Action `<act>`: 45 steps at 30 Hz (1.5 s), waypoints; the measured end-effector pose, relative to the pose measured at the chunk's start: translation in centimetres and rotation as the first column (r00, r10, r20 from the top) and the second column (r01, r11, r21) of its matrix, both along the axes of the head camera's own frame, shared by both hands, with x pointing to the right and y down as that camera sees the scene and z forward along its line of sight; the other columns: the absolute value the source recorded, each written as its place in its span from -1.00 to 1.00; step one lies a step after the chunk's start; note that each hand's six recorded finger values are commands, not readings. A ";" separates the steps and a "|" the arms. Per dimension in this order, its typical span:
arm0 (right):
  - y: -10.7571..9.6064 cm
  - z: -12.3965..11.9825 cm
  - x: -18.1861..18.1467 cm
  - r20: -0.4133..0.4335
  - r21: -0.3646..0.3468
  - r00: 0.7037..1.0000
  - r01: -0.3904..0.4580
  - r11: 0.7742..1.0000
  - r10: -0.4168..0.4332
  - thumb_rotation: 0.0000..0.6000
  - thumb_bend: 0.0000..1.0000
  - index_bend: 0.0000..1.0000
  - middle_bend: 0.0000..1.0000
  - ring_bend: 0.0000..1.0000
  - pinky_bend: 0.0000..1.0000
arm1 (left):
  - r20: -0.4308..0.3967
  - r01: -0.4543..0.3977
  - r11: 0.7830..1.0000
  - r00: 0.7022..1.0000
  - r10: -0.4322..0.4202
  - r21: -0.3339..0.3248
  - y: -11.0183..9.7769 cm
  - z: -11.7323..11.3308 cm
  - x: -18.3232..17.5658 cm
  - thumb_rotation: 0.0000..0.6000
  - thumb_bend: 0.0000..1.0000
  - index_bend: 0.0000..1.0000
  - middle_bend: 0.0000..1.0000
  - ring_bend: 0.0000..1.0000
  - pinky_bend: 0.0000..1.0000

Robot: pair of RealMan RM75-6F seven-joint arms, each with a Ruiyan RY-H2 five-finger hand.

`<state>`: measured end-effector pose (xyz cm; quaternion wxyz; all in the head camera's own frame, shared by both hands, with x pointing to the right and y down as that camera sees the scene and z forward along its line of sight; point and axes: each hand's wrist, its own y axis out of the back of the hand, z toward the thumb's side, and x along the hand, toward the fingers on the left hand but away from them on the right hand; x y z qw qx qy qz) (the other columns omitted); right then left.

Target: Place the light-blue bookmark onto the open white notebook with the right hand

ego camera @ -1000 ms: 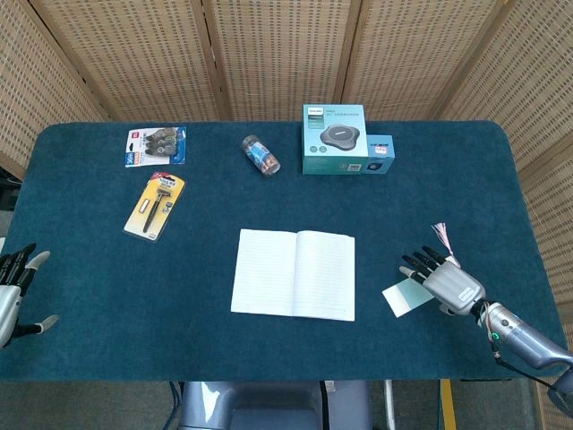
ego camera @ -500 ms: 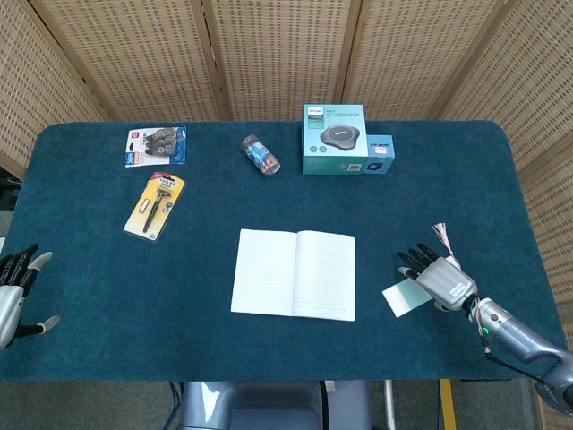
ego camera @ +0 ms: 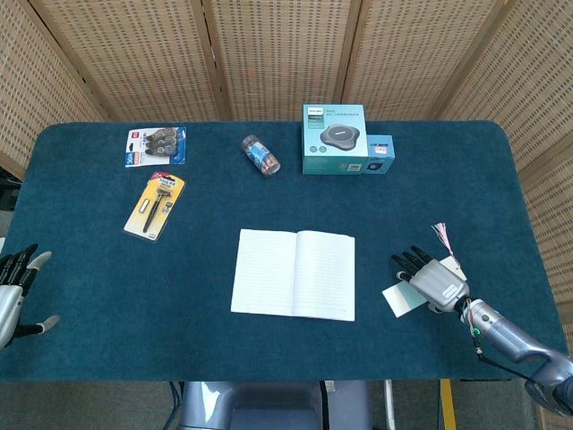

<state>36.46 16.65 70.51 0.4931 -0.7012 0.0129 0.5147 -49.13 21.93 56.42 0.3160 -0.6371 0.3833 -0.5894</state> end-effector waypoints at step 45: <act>0.7 -0.2 -1.4 0.121 0.028 0.993 -0.010 1.000 0.006 1.00 -0.53 0.36 -1.00 -1.00 -0.97 | -0.008 0.001 1.000 1.000 -0.001 -0.001 0.1 -0.1 0.0 1.00 -1.00 -1.00 -1.00 -1.00 -1.00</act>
